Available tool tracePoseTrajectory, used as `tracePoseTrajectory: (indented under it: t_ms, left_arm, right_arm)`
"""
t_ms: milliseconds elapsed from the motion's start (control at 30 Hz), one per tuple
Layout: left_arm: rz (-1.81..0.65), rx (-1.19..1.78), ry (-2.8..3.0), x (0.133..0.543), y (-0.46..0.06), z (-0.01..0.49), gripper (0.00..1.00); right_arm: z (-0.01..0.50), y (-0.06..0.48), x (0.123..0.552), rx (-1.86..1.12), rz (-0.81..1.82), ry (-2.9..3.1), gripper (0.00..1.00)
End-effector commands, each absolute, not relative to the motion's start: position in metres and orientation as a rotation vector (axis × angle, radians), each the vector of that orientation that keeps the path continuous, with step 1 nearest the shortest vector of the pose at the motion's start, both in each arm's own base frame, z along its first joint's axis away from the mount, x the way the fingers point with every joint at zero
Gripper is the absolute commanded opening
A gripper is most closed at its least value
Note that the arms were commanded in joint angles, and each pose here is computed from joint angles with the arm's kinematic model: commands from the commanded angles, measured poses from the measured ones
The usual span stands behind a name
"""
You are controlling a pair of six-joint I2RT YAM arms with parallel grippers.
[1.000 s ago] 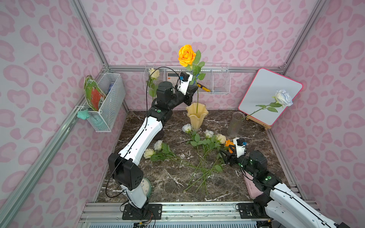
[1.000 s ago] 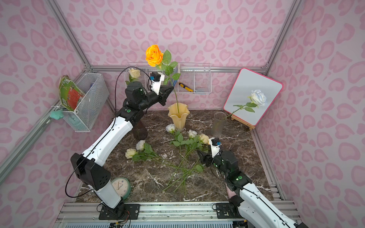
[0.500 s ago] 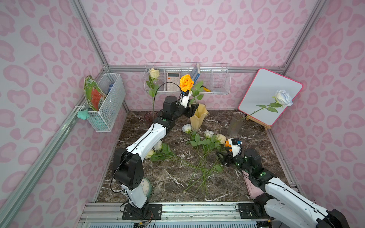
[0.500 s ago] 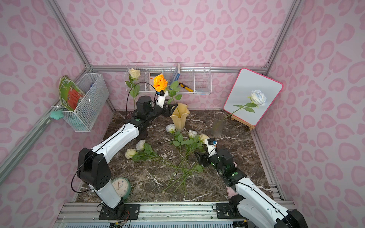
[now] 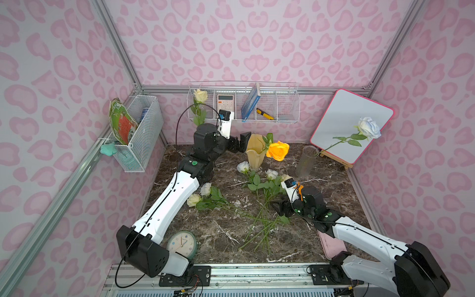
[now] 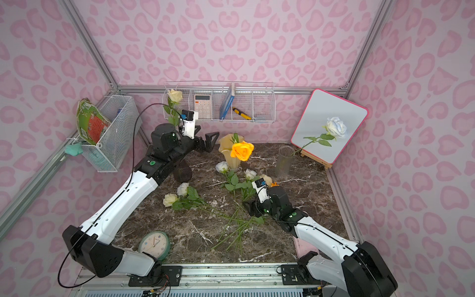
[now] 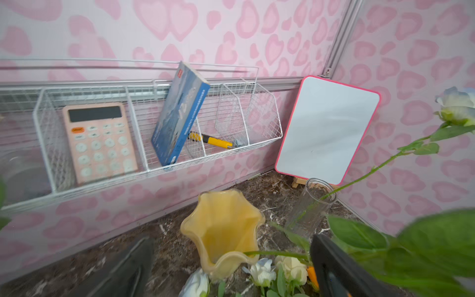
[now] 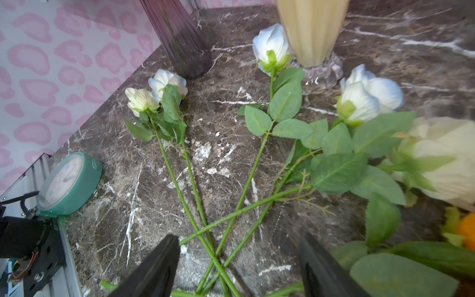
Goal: Arrange the flowers in different vases according to their colors
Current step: Insert the flower into the vase, then pick up the flower at the center of the board.
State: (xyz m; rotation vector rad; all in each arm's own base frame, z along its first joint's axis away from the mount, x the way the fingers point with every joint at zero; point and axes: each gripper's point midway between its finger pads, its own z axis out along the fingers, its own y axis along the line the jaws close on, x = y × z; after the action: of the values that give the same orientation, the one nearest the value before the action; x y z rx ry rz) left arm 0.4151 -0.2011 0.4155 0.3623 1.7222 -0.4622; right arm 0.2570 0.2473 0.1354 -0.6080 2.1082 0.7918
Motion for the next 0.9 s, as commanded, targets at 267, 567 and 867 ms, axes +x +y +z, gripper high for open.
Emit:
tracePoseTrajectory:
  t_ms: [267,567,867]
  left_arm:
    - [-0.367,0.205,2.07,0.333,-0.147,0.311,0.99]
    - [-0.233,0.159,2.209,0.295,-0.126,0.27,1.0]
    - [-0.096,0.104,2.332,0.277,-0.108,0.231,0.98]
  right_arm:
    - [0.099,0.276,0.287,-0.69,0.709,2.293,0.73]
    - [0.068,0.292,0.315,-0.685,0.61,2.425,0.68]
    - [0.044,0.313,0.322,-0.738,0.499,2.511,0.67]
